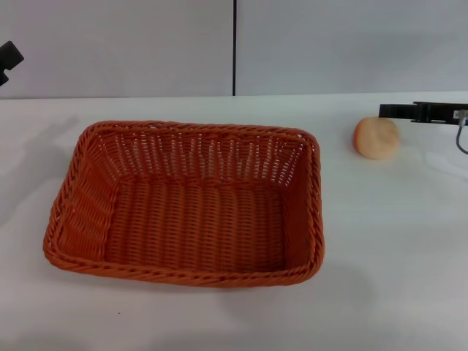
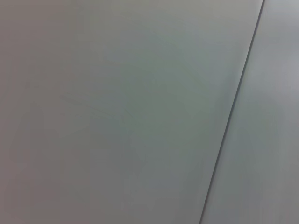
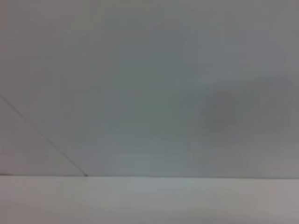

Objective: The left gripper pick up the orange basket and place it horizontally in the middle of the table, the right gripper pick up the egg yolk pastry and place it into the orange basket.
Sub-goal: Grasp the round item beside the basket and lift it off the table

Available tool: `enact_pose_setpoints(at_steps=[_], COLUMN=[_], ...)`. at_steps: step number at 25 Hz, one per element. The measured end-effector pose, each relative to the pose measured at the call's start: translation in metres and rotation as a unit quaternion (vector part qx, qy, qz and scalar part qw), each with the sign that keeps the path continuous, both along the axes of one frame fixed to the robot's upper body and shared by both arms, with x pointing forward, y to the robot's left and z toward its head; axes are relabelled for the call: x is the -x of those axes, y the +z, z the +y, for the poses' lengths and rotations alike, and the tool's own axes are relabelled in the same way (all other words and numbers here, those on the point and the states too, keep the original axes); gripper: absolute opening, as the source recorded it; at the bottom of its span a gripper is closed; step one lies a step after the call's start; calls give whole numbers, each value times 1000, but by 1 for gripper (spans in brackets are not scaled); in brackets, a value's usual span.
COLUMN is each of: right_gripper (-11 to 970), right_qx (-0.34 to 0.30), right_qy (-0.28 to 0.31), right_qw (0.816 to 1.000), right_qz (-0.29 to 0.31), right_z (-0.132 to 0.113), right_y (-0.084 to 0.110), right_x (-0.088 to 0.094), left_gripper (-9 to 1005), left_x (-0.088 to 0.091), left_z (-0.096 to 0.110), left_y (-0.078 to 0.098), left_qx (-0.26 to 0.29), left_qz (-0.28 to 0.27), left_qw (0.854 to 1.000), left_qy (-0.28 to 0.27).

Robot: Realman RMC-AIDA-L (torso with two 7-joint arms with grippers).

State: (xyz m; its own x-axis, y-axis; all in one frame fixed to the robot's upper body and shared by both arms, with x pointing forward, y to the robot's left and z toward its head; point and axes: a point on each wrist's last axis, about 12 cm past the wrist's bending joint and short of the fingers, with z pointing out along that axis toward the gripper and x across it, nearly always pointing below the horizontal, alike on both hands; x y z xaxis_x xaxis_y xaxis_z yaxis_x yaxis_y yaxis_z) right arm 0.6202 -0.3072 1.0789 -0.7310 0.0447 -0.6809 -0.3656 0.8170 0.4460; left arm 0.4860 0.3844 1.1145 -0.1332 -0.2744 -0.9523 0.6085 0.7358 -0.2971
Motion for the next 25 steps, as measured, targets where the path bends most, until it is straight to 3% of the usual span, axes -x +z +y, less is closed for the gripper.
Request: enact_pose_setpoints(at_steps=[12, 25], right_gripper=[476, 439], right_qx=[1, -36], right_qy=[14, 38], right_qw=[1000, 998], right_qz=[6, 25], right_z=[22, 42], right_y=[-6, -16], right_x=[-3, 11], left_gripper=[651, 652], left_x=[-2, -2], left_z=[-1, -1], left_y=[2, 1], left_qx=[0, 1], left_qz=[-3, -2], left_qw=[1000, 1000], left_qy=[-3, -2])
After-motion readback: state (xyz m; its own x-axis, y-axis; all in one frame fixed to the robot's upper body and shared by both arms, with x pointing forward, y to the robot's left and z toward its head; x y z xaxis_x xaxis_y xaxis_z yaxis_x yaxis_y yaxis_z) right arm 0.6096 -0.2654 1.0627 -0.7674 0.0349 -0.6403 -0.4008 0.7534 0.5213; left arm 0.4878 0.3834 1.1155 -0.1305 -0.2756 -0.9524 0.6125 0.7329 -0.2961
